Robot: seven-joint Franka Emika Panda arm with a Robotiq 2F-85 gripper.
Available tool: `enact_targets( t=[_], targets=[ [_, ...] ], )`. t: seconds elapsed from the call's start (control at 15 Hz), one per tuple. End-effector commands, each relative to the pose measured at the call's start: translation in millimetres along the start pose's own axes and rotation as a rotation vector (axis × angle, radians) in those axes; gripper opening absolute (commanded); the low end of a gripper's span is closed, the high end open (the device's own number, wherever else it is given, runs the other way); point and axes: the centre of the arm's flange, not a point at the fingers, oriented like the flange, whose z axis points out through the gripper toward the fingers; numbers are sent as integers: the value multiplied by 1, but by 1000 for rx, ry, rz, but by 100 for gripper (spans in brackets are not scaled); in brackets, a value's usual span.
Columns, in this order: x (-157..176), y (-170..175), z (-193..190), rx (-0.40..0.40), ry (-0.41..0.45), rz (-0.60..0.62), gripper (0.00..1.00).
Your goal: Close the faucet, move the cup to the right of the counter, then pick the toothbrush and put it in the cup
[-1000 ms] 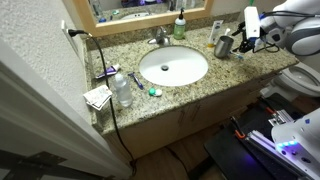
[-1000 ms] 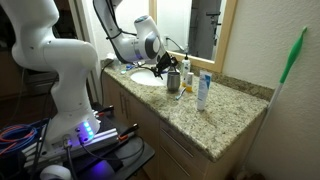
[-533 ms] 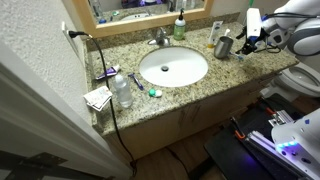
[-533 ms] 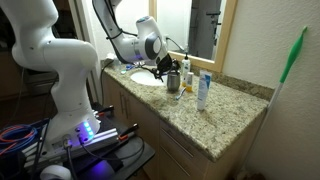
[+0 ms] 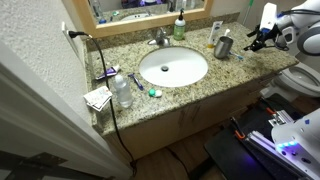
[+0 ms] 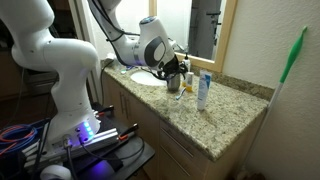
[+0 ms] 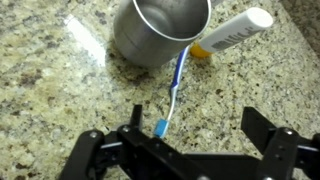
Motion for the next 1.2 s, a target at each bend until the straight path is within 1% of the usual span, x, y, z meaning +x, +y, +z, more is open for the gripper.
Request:
enact_targets(
  t=[0.0,0.2,0.33,0.4,0.47,0.53,0.67,0.73,0.8,0.93,1.07,1.13],
  targets=[
    [6,-15,38,-133,-82,100,100],
    [26,-19,63,-235,-109,241,100],
    [38,-29,69,-270,-119,373,100],
    [43,-36,72,-274,-107,423,100],
    [38,-14,61,-261,-110,362,100],
    [43,-22,63,-264,-118,396,100],
    [45,-29,65,-266,-118,418,100],
    [42,-28,69,-282,-91,415,100],
    [41,-29,78,-288,-77,440,100],
    [44,-32,89,-291,-71,472,100],
    [44,-33,95,-279,-56,489,100],
    [44,-34,98,-269,-28,497,100]
  ],
)
